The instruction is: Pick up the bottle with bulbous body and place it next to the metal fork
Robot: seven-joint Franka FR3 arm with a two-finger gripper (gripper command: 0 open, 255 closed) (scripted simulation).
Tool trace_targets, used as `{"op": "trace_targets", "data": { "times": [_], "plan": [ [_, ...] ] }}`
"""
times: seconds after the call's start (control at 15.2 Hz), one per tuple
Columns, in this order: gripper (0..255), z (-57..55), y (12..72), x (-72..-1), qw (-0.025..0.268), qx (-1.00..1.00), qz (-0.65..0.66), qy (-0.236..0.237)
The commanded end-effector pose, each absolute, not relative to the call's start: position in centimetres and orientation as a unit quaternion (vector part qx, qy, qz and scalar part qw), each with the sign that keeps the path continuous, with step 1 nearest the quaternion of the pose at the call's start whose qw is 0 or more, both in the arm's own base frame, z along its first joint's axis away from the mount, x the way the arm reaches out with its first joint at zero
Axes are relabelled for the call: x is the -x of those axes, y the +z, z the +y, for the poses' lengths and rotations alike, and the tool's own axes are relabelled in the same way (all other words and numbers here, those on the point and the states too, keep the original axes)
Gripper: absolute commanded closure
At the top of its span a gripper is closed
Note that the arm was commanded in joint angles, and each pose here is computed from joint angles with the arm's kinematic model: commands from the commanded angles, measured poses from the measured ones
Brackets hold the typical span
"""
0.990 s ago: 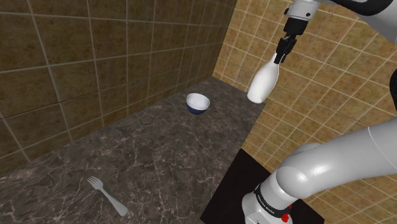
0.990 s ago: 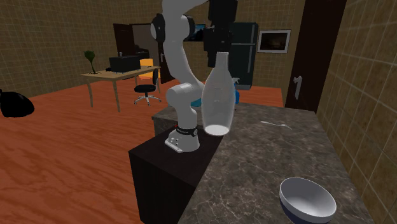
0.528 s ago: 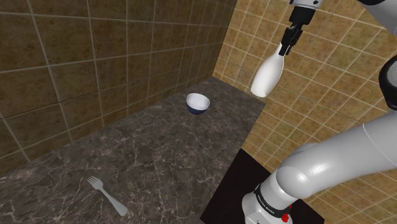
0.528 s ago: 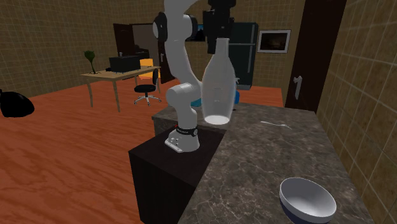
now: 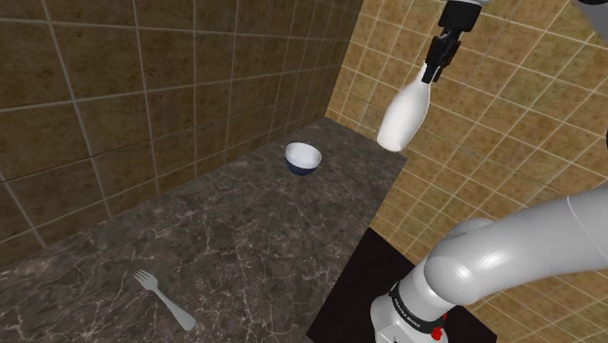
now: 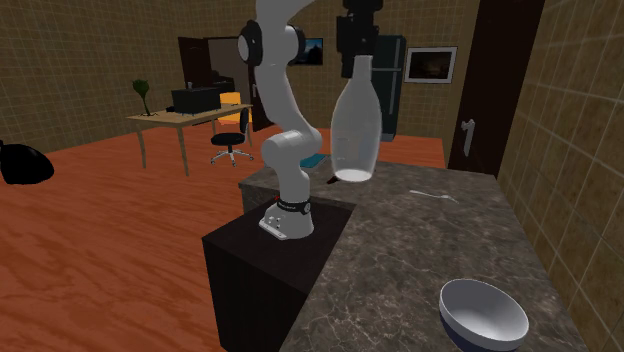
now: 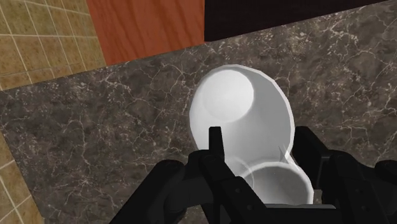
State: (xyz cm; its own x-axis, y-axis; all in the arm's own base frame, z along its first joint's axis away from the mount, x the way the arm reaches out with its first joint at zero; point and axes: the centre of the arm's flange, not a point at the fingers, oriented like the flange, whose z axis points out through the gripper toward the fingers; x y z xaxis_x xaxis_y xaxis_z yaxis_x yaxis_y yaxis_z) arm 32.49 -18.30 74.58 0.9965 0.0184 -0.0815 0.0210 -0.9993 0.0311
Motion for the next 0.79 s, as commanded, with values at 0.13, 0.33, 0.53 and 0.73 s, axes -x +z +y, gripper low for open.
{"op": "trace_targets", "data": {
  "times": [0.13, 0.33, 0.53, 0.73],
  "plan": [
    [255, -12.7, 74.9, -31.8, 0.016, -0.999, 0.009, -0.041],
    [255, -8.8, 75.0, -31.5, 0.016, -0.999, 0.009, -0.041],
    [255, -4.8, 75.0, -31.1, 0.016, -0.999, 0.009, -0.041],
    [255, -0.9, 75.0, -30.8, 0.016, -0.999, 0.009, -0.041]
  ]
}}
